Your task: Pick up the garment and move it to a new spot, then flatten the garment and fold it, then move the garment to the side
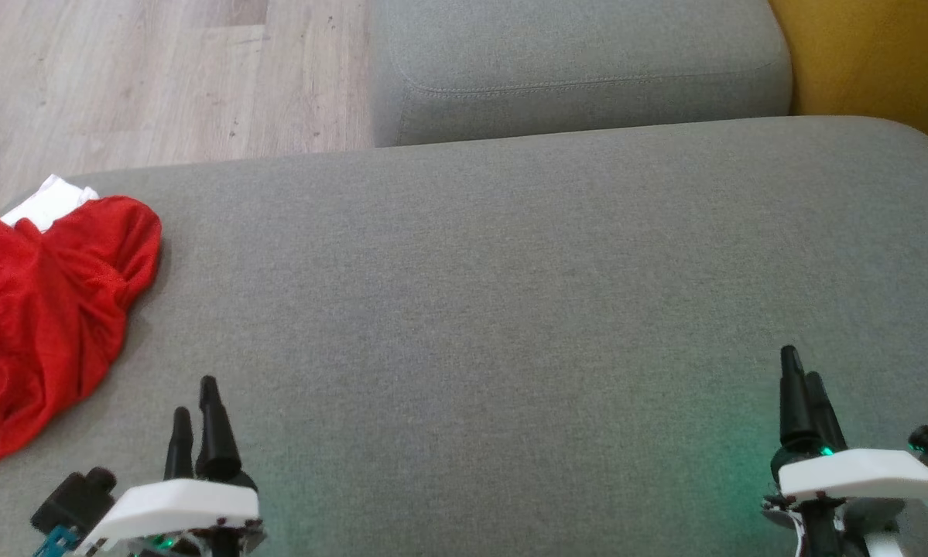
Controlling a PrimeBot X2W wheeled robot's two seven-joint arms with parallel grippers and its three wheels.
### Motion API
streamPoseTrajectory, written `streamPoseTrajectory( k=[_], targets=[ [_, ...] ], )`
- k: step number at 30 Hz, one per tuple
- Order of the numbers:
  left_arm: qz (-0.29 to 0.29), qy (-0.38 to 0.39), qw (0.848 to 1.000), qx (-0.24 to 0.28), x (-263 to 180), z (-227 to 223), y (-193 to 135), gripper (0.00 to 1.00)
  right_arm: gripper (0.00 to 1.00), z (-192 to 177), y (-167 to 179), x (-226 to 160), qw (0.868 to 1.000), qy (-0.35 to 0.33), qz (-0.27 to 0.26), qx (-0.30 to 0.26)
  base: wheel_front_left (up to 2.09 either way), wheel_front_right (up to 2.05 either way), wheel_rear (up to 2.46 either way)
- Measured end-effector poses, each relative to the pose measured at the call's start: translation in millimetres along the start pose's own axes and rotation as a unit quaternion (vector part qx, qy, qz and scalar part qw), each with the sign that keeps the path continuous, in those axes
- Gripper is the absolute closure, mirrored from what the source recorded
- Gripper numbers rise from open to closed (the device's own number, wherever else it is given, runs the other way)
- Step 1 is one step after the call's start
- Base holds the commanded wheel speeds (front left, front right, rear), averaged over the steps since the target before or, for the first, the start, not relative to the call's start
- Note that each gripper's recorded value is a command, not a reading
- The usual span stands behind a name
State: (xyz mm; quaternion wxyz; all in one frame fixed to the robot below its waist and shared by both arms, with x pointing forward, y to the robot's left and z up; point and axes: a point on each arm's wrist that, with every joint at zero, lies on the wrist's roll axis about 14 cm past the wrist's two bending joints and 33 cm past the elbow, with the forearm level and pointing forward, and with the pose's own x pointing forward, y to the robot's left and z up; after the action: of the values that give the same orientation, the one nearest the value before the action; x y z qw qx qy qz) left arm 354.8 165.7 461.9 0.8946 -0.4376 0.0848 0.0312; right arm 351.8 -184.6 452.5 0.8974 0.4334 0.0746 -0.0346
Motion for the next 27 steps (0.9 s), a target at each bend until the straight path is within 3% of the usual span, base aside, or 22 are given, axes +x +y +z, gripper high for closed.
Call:
streamPoseTrajectory(
  k=[13, 27],
  targets=[
    [-0.014, -0.012, 0.995, 0.094, -2, -1, -10, 0.00, 0.00, -2, 12, 1, 0.995, -0.004, 0.022, -0.095, 0.00, 0.00, 0.00],
    [-0.034, -0.028, 0.982, 0.184, -3, -1, -22, 0.00, 0.00, -3, 25, 1, 0.982, -0.012, 0.047, -0.184, 0.00, 0.00, 0.00]
  ],
)
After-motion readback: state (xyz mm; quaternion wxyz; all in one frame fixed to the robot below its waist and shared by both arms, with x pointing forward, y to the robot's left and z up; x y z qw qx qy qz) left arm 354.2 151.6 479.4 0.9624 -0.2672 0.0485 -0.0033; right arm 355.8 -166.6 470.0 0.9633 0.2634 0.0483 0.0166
